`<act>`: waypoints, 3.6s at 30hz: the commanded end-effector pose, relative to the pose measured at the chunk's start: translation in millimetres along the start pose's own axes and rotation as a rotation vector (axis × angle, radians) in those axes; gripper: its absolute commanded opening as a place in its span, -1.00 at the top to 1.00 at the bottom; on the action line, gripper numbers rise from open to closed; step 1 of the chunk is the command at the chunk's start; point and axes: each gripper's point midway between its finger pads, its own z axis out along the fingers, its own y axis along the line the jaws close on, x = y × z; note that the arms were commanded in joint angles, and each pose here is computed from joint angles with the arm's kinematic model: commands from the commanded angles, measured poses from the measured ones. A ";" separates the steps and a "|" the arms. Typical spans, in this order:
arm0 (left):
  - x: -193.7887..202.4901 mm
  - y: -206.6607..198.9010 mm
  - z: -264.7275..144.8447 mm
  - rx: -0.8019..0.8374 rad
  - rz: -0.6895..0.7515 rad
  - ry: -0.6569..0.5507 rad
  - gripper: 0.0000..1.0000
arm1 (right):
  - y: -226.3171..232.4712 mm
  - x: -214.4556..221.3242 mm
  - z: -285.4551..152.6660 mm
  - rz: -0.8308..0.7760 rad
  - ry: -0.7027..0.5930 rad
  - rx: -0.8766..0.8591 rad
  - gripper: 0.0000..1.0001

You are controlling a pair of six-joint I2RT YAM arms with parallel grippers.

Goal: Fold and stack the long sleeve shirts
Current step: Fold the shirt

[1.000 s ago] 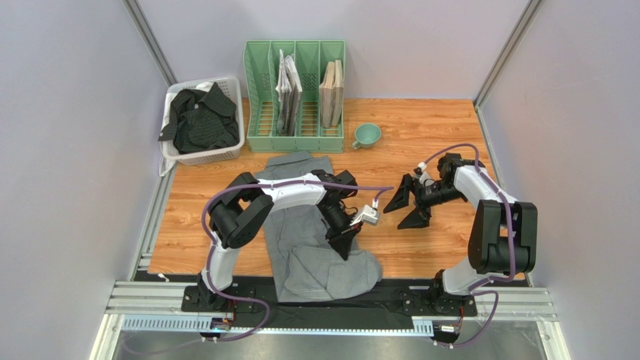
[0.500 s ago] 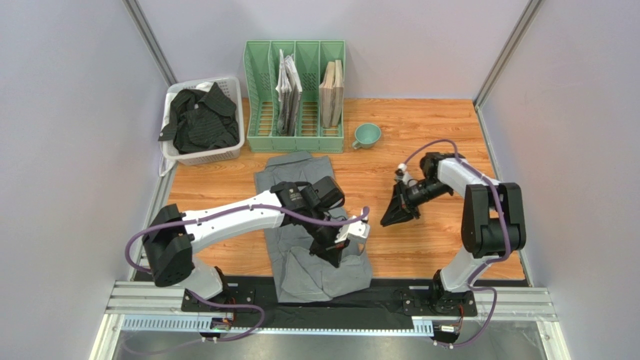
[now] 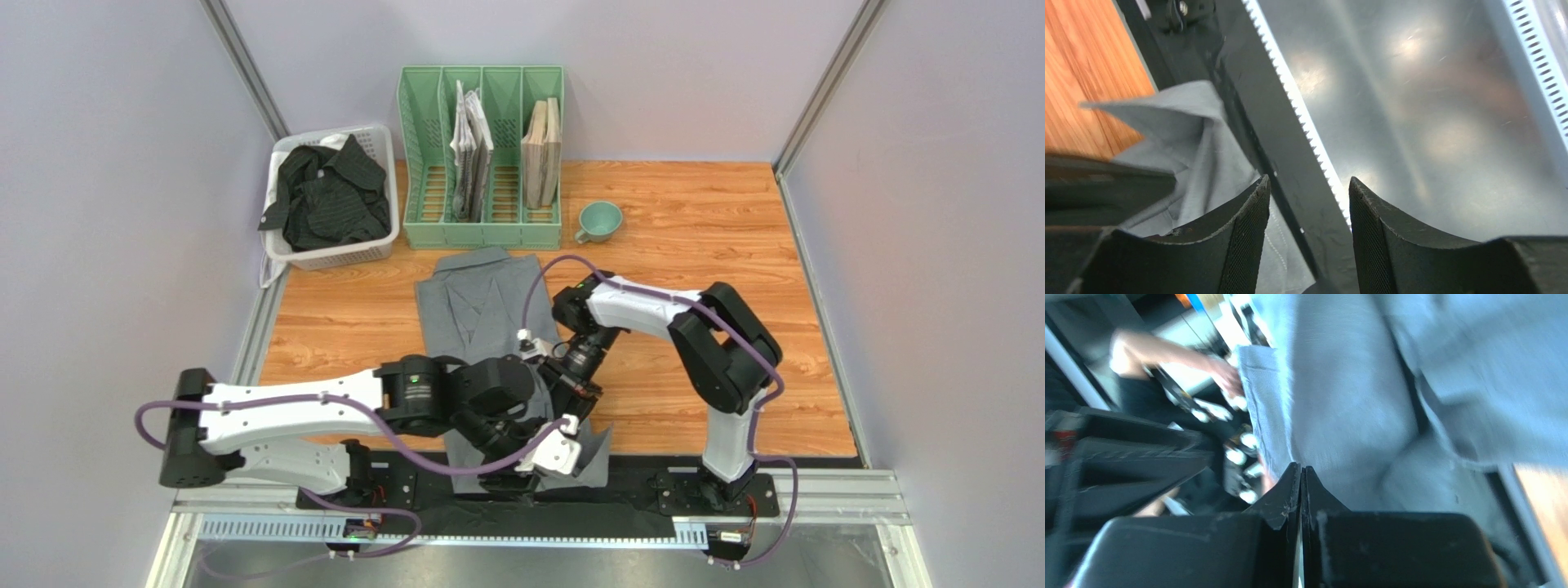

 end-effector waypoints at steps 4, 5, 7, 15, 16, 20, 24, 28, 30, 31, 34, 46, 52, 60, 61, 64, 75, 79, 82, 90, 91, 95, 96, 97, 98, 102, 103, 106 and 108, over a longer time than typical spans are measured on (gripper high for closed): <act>18.2 48.1 -40.2 -0.278 -0.108 -0.037 -0.08 | 17.2 -4.9 5.3 -0.308 0.067 0.146 0.98; 25.3 60.1 -52.2 -0.318 -0.181 -0.047 -0.06 | 10.7 -21.1 2.2 -0.350 0.005 0.204 1.00; 36.5 86.8 -89.2 -0.425 -0.301 -0.121 -0.05 | 5.7 -37.8 -14.6 -0.318 -0.094 0.271 0.96; 66.7 110.5 -164.7 -0.693 -0.538 -0.217 -0.31 | -12.0 -104.0 -30.9 -0.337 -0.225 0.365 0.20; 69.3 114.8 -176.7 -0.726 -0.585 -0.243 -0.30 | -17.7 -106.3 -26.5 -0.329 -0.208 0.375 0.19; 69.6 121.1 -205.6 -0.789 -0.690 -0.308 -0.30 | -30.3 -82.9 10.5 -0.309 -0.043 0.298 0.28; 68.9 124.7 -226.2 -0.817 -0.778 -0.362 -0.31 | 0.8 -34.4 42.7 -0.480 0.111 0.198 0.34; 69.6 122.1 -245.7 -0.880 -0.781 -0.393 -0.30 | 31.8 15.9 55.8 -0.726 0.192 0.165 0.36; 71.7 119.0 -247.6 -0.894 -0.786 -0.390 -0.30 | 35.3 44.2 64.0 -0.859 0.230 0.208 0.49; 73.3 116.6 -245.7 -0.889 -0.779 -0.379 -0.29 | 37.4 46.8 67.9 -0.933 0.218 0.222 0.50; 82.3 112.6 -246.1 -0.929 -0.754 -0.347 -0.28 | 25.1 63.8 80.6 -1.182 0.214 0.370 0.29; 98.3 95.1 -207.0 -0.699 -0.431 -0.166 -0.13 | 30.4 19.3 17.5 -1.365 -0.091 0.822 -0.34; 117.8 90.2 -160.2 -0.509 -0.115 0.065 -0.05 | 29.6 1.0 -78.0 -0.973 -0.492 0.624 -0.01; 156.2 135.0 -75.4 -0.282 -0.004 0.310 0.03 | -36.6 -5.0 -114.5 -0.562 -0.558 0.579 0.21; 156.5 136.8 -69.5 -0.257 0.005 0.322 0.04 | -44.0 -2.9 -113.9 -0.541 -0.527 0.580 0.18; 143.0 124.9 -46.0 -0.131 0.073 0.296 0.05 | -48.4 -3.1 -129.7 -0.487 -0.532 0.527 0.17; 96.0 -32.2 22.7 0.315 0.450 0.313 0.12 | -83.5 26.9 -141.2 -0.431 -0.302 0.618 0.23; 85.0 -61.7 17.0 0.327 0.580 0.299 0.07 | -83.7 35.6 -139.1 -0.456 -0.288 0.629 0.22; 67.4 -43.6 8.0 0.218 0.573 0.303 0.02 | -77.3 45.3 -136.0 -0.509 -0.272 0.634 0.24; 51.1 1.9 -41.0 -0.104 0.552 0.169 0.00 | -82.9 61.7 -80.8 -0.779 0.001 0.742 0.42; 51.2 4.3 -49.6 -0.143 0.524 0.146 0.00 | -82.4 64.6 -62.3 -0.852 0.088 0.751 0.44; 53.0 -0.3 -49.9 -0.144 0.368 0.099 -0.24 | -70.8 35.7 -31.2 -0.986 0.124 0.800 0.47; 48.8 2.4 -48.4 -0.160 0.339 0.086 -0.31 | -64.7 27.8 -26.1 -0.981 0.115 0.776 0.50; 43.5 7.6 -44.9 -0.175 0.316 0.082 -0.46 | -56.9 20.3 -25.3 -0.957 0.092 0.754 0.52; 37.0 13.3 -42.5 -0.199 0.294 0.072 -0.57 | -44.9 10.4 -19.6 -0.946 0.078 0.690 0.53; 34.6 0.2 -16.9 -0.186 0.324 0.111 -0.98 | -27.8 -18.5 -6.4 -0.958 -0.023 0.542 0.48; 32.3 -14.8 -4.9 -0.152 0.374 0.108 -0.98 | -25.8 -22.6 0.5 -0.934 -0.037 0.507 0.48; 26.4 -21.0 12.9 -0.157 0.346 0.145 -0.98 | -21.5 -40.6 12.3 -0.914 -0.064 0.433 0.49; 40.1 -9.1 32.6 -0.198 0.298 0.262 -0.98 | -15.8 -52.0 12.9 -0.894 -0.094 0.390 0.49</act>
